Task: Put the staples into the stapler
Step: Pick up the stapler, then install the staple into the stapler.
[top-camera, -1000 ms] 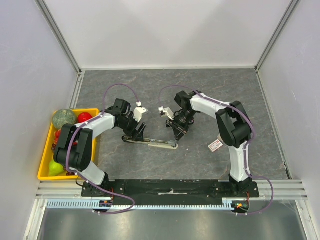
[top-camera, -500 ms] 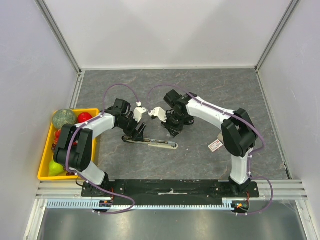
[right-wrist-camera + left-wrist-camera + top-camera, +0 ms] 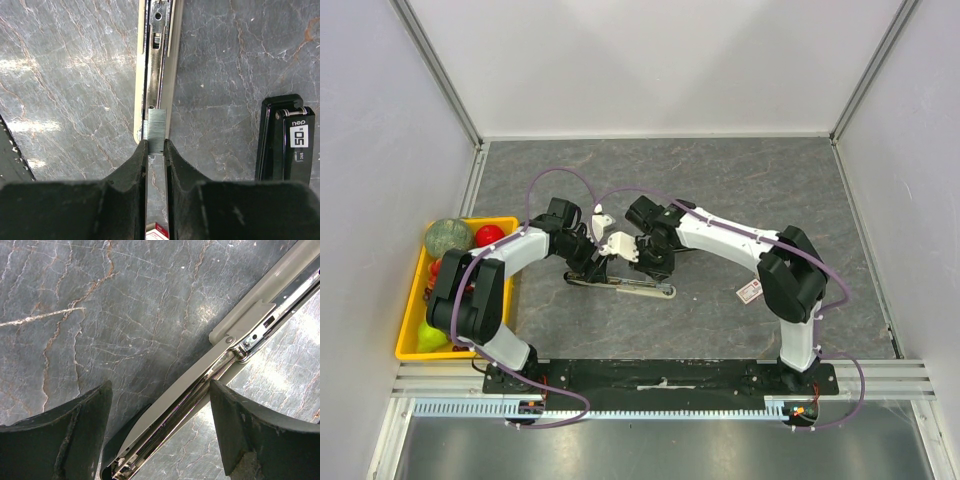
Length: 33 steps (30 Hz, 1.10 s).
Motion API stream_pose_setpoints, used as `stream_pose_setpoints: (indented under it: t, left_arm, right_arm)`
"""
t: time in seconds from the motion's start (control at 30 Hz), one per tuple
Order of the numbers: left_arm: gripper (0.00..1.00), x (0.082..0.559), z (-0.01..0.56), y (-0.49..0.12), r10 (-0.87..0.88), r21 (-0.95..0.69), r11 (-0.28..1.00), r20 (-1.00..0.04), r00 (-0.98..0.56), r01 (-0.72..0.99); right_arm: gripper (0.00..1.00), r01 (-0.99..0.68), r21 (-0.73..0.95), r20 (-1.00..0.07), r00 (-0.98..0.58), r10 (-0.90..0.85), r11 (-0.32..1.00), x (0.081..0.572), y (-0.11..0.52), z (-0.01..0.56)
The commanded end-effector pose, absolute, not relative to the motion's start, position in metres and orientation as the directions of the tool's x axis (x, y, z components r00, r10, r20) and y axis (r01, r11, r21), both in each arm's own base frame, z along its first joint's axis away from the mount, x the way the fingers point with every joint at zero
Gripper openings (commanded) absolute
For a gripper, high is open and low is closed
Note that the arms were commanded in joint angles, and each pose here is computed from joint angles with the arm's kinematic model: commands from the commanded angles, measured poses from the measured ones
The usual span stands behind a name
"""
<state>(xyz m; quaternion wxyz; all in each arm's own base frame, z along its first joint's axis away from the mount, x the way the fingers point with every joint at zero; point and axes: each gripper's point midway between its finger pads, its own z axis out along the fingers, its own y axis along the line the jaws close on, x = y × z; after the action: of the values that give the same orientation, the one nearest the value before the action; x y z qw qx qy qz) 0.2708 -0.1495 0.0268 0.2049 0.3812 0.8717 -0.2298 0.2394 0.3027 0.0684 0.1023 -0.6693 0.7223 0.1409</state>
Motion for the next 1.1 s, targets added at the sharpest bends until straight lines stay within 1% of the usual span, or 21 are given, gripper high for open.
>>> stream_pose_setpoints:
  t: [0.0, 0.37, 0.6, 0.7, 0.83, 1.07]
  left_arm:
    - [0.84, 0.272, 0.019, -0.139, 0.589, -0.191, 0.636, -0.506, -0.630, 0.748]
    - [0.84, 0.273, 0.019, -0.139, 0.588, -0.190, 0.637, -0.507, -0.630, 0.747]
    - [0.84, 0.273, 0.019, -0.139, 0.588, -0.191, 0.636, -0.508, -0.629, 0.748]
    - [0.84, 0.273, 0.019, -0.139, 0.587, -0.192, 0.635, -0.509, -0.629, 0.748]
    - [0.84, 0.273, 0.019, -0.139, 0.587, -0.191, 0.637, -0.508, -0.631, 0.747]
    - [0.84, 0.272, 0.018, -0.138, 0.585, -0.194, 0.639, -0.506, -0.634, 0.744]
  right_arm:
    - [0.20, -0.999, 0.016, -0.336, -0.051, -0.941, 0.048, 0.246, 0.310, 0.076]
    - [0.19, -0.999, 0.033, -0.281, -0.016, -0.960, 0.007, 0.233, 0.310, 0.063]
    - [0.18, -1.000, 0.012, -0.255, -0.017, -0.967, 0.014, 0.237, 0.308, 0.056]
    - [0.17, -1.000, 0.004, -0.263, -0.021, -0.965, 0.021, 0.239, 0.310, 0.059]
    - [0.17, -1.000, -0.013, -0.300, -0.019, -0.954, 0.023, 0.242, 0.315, 0.071]
    - [0.17, -0.999, -0.023, -0.288, -0.029, -0.957, 0.037, 0.245, 0.314, 0.070]
